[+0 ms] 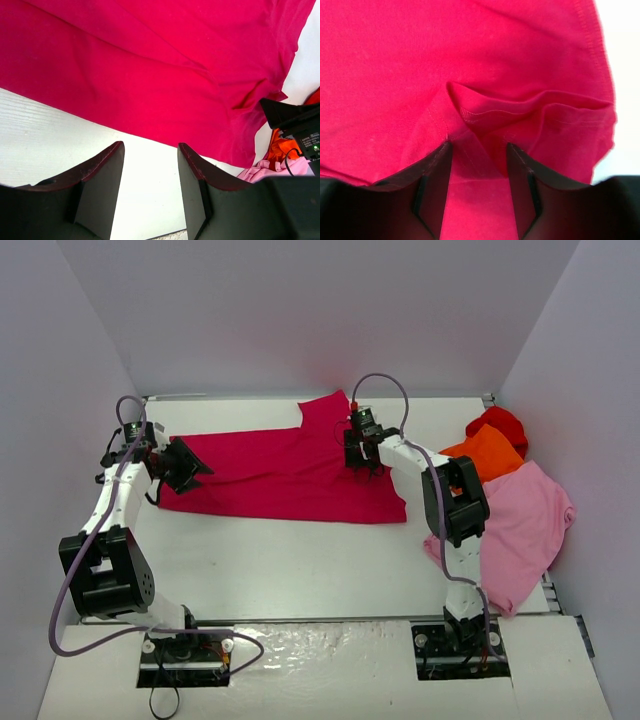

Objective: Fold and stack the t-shirts
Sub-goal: Fold the flattened tshirt in 1/3 of the way

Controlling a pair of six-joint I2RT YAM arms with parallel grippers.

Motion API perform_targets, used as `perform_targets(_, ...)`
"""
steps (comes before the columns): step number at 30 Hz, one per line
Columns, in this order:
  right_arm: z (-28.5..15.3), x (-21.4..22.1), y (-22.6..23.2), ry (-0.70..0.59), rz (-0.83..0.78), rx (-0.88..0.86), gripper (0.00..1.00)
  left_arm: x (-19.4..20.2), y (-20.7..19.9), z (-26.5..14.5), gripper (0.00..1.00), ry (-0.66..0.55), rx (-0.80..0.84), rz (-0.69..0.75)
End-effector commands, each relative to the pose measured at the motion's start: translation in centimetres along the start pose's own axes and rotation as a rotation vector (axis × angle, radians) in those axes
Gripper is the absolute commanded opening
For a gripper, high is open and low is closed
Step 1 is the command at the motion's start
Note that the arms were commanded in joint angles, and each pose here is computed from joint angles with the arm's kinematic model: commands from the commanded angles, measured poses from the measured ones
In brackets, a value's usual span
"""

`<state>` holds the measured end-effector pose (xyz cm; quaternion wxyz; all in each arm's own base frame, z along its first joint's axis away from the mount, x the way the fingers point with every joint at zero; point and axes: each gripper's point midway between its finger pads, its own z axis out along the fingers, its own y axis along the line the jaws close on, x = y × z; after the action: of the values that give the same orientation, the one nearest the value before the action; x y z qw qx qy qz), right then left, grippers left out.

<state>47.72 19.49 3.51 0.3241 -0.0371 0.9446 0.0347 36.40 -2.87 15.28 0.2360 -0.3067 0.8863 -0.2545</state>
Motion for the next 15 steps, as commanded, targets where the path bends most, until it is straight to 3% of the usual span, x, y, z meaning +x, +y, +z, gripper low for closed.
perform_targets(1, 0.1, -1.8, 1.6, -0.047, 0.020, -0.063, 0.38, -1.4, -1.7, -1.0, 0.43, -0.058, 0.053, 0.057)
perform_targets(5, 0.0, -2.0, 1.6, -0.050, 0.020, -0.066, 0.08, -1.4, -1.7, -1.1, 0.43, -0.061, 0.050, 0.059)
perform_targets(6, -0.2, -2.1, 1.6, -0.055, 0.018, -0.066, 0.05, -1.4, -1.7, -1.1, 0.43, -0.060, 0.050, 0.058)
perform_targets(9, -1.0, -2.9, 1.6, -0.076, 0.015, -0.065, 0.00, -1.4, -1.7, -1.1, 0.43, -0.062, 0.052, 0.058)
perform_targets(15, -2.5, -4.7, 1.5, -0.115, 0.005, -0.062, 0.00, -1.5, -1.9, -1.2, 0.43, -0.068, 0.054, 0.059)
